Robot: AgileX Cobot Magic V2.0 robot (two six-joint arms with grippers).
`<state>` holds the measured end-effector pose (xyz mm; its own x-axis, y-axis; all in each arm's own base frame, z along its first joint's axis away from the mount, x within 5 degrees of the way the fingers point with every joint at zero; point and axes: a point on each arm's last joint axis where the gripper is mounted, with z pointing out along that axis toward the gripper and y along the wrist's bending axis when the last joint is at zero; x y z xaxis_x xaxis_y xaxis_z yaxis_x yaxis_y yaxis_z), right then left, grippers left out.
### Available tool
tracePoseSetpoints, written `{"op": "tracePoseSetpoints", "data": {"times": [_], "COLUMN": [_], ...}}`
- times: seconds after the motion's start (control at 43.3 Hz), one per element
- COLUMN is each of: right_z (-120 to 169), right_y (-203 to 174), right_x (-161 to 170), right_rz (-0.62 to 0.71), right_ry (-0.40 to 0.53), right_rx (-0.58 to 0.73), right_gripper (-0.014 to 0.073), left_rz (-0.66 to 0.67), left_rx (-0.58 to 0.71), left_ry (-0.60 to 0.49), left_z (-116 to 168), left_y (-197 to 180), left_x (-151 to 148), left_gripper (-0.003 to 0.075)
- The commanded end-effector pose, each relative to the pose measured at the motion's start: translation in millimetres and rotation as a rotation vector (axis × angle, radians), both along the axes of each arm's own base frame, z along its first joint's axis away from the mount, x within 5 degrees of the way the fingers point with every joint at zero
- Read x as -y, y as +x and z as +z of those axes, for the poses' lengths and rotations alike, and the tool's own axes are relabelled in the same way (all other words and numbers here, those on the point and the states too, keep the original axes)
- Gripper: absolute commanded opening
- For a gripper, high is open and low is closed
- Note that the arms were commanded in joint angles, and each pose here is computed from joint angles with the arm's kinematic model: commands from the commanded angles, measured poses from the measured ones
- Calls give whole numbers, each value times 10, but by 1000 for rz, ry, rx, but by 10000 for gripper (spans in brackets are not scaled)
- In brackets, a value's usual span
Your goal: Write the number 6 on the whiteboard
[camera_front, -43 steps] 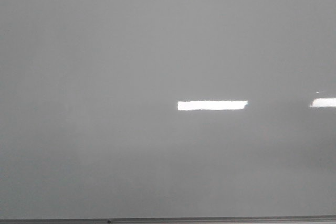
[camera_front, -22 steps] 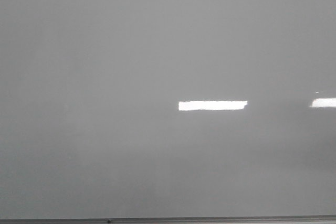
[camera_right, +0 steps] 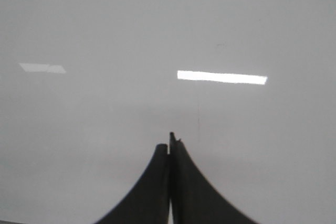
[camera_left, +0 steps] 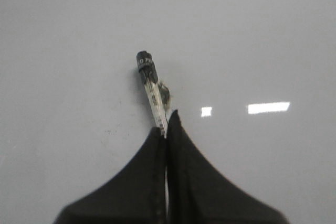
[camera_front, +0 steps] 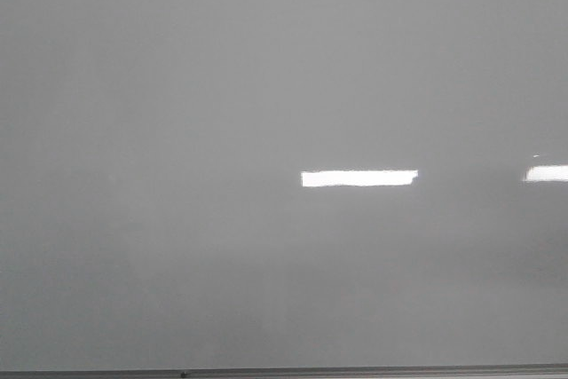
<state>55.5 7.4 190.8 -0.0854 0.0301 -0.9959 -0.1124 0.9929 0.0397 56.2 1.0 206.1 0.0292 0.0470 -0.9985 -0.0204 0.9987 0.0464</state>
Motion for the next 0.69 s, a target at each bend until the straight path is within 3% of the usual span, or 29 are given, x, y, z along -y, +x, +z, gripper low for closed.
{"op": "tracePoseSetpoints", "data": {"times": [0.0,0.139,0.393,0.601,0.67], "right_z": [238,552,1097,1168,1162], "right_y": [-27,-103,22,251,256], "right_x": [18,12,-16,-32,-33], "right_rz": [-18,-4,15,10,10], "right_ry": [20,22,10,6,6], "right_rx": [150,182,85,16,9], "right_gripper": [-58,-58,-58,-57,-31], "left_rz": [8,-6,-22,-10,-9], "left_rx": [195,205,-14,-100,-89], "left_ry": [-72,-82,-68,-28,-28], "left_z": [192,513,940,971,976], "left_y": [-37,-102,70,273,278], "left_x": [-15,-2,17,4,3], "left_gripper": [-20,-20,-20,-19,13]}}
